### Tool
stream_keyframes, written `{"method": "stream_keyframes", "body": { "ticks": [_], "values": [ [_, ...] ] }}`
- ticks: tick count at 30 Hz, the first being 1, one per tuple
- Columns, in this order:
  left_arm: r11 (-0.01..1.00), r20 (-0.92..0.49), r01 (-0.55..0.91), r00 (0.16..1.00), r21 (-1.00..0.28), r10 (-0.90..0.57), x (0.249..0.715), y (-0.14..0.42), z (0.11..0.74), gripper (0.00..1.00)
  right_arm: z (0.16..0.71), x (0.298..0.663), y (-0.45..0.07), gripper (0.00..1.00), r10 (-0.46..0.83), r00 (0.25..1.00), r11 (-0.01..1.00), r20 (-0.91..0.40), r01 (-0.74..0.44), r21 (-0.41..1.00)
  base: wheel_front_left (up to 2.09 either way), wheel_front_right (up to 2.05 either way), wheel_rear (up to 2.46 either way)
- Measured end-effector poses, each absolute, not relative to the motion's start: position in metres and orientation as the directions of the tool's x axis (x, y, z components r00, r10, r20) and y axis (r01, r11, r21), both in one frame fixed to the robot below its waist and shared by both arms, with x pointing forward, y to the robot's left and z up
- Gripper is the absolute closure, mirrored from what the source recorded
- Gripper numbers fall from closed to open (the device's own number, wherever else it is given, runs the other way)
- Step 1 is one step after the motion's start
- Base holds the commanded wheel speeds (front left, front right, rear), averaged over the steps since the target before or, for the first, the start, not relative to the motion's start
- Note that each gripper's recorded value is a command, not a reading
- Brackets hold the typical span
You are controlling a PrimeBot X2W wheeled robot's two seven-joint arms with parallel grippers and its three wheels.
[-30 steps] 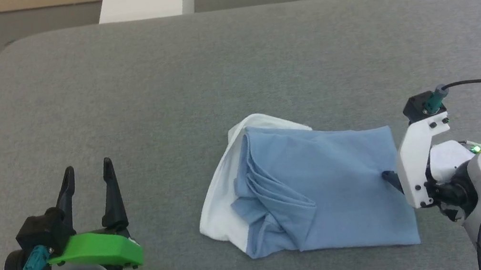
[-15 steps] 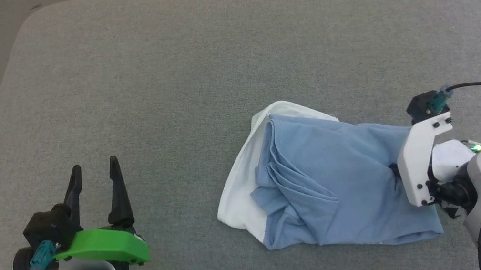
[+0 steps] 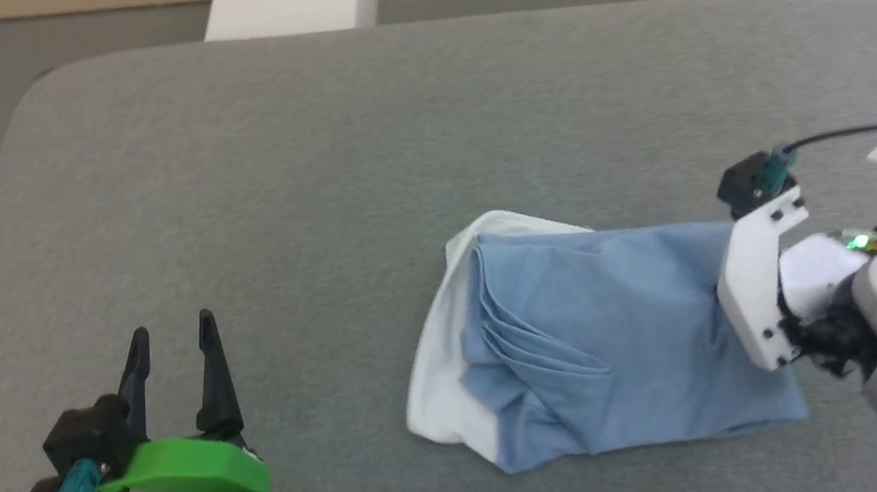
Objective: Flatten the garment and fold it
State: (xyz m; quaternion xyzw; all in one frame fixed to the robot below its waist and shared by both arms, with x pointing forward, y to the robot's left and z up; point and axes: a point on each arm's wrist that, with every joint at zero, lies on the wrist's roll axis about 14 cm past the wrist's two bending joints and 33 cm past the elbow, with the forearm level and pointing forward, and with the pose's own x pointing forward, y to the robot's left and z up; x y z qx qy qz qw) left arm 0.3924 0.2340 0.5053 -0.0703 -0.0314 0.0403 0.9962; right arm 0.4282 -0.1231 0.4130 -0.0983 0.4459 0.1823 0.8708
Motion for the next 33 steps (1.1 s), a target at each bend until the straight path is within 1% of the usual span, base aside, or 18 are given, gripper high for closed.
{"method": "stream_keyframes", "body": {
  "ticks": [2,5,8,16,18,23,27,33],
  "values": [
    [0.987,0.067,-0.055,0.996,-0.154,0.066,0.397,0.226,0.508,0.00,0.426,0.430,-0.140,1.00,0.201,0.554,0.917,-0.808,-0.396,-0.043,0.00,0.00,0.00],
    [0.986,0.093,-0.007,0.995,-0.164,0.023,0.407,0.210,0.515,0.00,0.447,0.433,-0.172,1.00,0.145,0.589,0.934,-0.795,-0.347,-0.087,0.00,0.00,0.00],
    [0.983,0.109,0.057,0.993,-0.173,-0.038,0.420,0.187,0.519,0.00,0.460,0.430,-0.207,1.00,0.079,0.606,0.952,-0.791,-0.282,-0.121,0.00,0.00,0.00],
    [0.946,0.140,0.264,0.961,-0.190,-0.240,0.462,0.112,0.520,0.00,0.471,0.408,-0.305,1.00,-0.118,0.602,0.986,-0.790,-0.022,-0.164,0.00,0.00,0.00],
    [0.935,0.142,0.304,0.949,-0.185,-0.280,0.474,0.098,0.519,0.00,0.471,0.405,-0.328,1.00,-0.165,0.592,0.984,-0.788,0.040,-0.176,0.00,0.00,0.00],
    [0.914,0.133,0.370,0.927,-0.163,-0.352,0.503,0.079,0.511,0.00,0.479,0.402,-0.388,1.00,-0.322,0.568,0.947,-0.758,0.191,-0.259,0.00,0.00,0.00],
    [0.913,0.094,0.376,0.926,-0.157,-0.365,0.520,0.081,0.489,0.00,0.480,0.403,-0.428,1.00,-0.433,0.527,0.901,-0.732,0.288,-0.325,0.00,0.00,0.00],
    [0.931,0.028,0.340,0.940,-0.131,-0.339,0.541,0.102,0.454,0.00,0.470,0.417,-0.461,1.00,-0.546,0.462,0.835,-0.698,0.369,-0.409,0.00,0.00,0.00]
  ]
}}
